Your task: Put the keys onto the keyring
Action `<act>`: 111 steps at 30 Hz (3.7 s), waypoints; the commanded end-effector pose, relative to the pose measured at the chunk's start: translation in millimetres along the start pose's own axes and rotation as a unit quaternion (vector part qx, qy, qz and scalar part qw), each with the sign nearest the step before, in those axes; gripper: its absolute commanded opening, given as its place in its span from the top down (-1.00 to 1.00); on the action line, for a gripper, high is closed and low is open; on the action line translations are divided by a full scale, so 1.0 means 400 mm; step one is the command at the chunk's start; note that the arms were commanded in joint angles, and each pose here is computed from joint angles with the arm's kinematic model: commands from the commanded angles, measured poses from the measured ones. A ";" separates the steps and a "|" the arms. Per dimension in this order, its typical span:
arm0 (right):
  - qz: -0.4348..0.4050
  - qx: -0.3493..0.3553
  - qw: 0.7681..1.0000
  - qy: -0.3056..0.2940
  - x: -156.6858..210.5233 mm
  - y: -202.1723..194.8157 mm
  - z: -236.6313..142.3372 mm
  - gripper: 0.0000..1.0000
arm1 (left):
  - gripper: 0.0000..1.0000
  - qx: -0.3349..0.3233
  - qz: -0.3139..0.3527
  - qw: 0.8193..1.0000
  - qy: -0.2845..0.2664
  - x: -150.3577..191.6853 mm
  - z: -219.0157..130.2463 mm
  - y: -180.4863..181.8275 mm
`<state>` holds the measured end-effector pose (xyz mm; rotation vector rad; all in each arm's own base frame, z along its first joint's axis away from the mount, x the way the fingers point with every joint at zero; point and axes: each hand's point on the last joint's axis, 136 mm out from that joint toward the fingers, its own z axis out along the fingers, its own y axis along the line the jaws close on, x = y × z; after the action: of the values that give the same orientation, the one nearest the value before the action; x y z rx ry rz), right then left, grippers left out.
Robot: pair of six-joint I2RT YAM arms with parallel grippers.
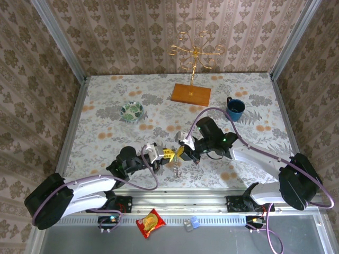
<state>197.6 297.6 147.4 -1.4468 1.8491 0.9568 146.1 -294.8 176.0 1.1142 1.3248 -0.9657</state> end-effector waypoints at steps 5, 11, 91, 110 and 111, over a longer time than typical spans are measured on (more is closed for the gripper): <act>0.010 -0.033 0.999 -0.018 -0.017 0.019 0.019 1.00 | 1.00 -0.015 0.014 0.998 -0.065 -0.085 -0.004 0.017; 0.007 -0.016 0.999 -0.037 -0.034 0.005 0.008 1.00 | 1.00 -0.020 0.007 0.997 -0.073 -0.089 -0.005 0.021; -0.093 0.191 0.975 -0.067 -0.168 -0.045 -0.055 1.00 | -1.00 -0.250 0.024 0.964 -0.088 -0.175 -0.164 0.163; 0.042 0.160 0.984 -0.065 -0.187 -0.102 0.193 1.00 | -1.00 -0.579 -0.054 0.813 -0.027 -0.198 -0.491 0.366; 0.048 0.168 0.983 -0.048 -0.157 -0.120 0.184 1.00 | -1.00 -0.581 -0.061 0.811 -0.023 -0.183 -0.488 0.371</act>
<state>240.7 407.5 161.6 -1.1660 1.8287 0.7810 237.2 -87.7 288.9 0.1161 1.5063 -0.1440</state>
